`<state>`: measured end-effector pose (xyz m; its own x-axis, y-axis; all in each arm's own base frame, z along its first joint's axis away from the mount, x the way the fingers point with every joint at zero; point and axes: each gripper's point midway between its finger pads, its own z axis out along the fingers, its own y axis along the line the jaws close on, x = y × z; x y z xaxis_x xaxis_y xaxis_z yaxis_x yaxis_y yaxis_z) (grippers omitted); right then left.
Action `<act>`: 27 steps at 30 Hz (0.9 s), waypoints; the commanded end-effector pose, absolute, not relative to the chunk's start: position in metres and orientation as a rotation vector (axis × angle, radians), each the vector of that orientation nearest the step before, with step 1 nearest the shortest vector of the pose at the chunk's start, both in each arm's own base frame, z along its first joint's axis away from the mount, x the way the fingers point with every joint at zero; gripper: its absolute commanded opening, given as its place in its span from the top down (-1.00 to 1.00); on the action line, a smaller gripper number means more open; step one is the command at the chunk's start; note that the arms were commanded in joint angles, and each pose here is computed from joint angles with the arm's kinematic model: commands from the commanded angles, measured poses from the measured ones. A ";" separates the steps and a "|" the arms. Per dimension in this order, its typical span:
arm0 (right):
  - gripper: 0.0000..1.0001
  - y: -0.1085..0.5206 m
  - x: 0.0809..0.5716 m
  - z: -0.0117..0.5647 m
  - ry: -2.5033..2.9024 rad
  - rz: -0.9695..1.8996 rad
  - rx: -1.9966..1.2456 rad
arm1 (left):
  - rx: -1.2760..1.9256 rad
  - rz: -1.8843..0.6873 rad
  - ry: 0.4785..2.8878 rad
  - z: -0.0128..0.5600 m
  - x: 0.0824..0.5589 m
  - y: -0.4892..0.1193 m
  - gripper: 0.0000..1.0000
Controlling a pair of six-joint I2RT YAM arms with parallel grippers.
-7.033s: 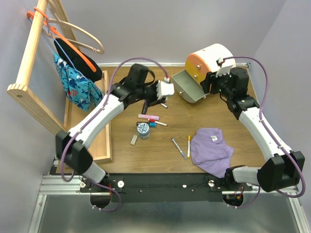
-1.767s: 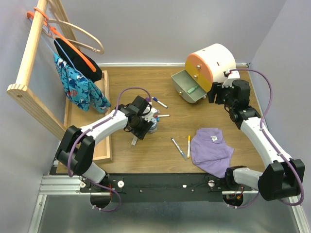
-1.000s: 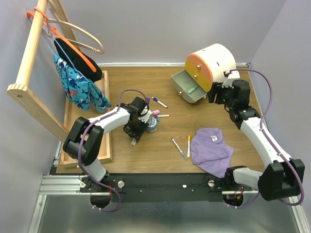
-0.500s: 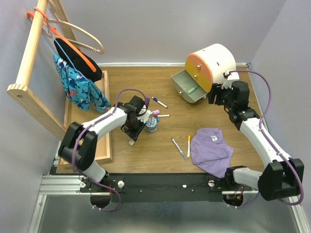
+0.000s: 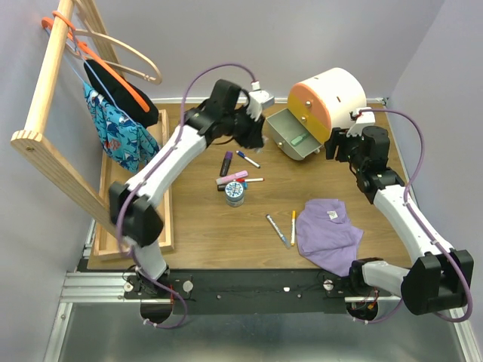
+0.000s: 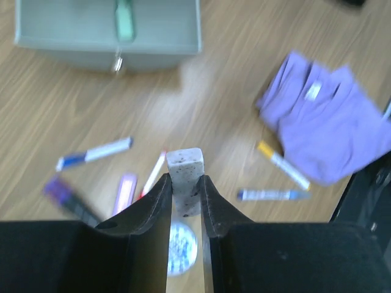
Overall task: Sort the stationery into containers
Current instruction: Pick up the stationery from the center of the board, then place the stationery in the drawer.
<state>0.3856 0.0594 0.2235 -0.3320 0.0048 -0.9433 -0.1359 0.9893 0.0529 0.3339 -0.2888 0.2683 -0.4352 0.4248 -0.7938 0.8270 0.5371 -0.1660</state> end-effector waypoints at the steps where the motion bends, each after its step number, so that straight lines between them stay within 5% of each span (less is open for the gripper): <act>1: -0.43 0.044 0.391 0.247 1.840 0.070 -0.049 | 0.930 -1.111 1.943 0.280 0.380 -0.370 0.46; 7: -0.43 0.042 0.390 0.251 1.833 0.061 -0.040 | 0.813 -1.348 1.784 0.292 0.426 -0.417 0.46; 27: -0.43 0.033 0.397 0.238 1.888 0.012 -0.042 | 0.797 -1.195 1.735 0.197 0.511 -0.446 0.44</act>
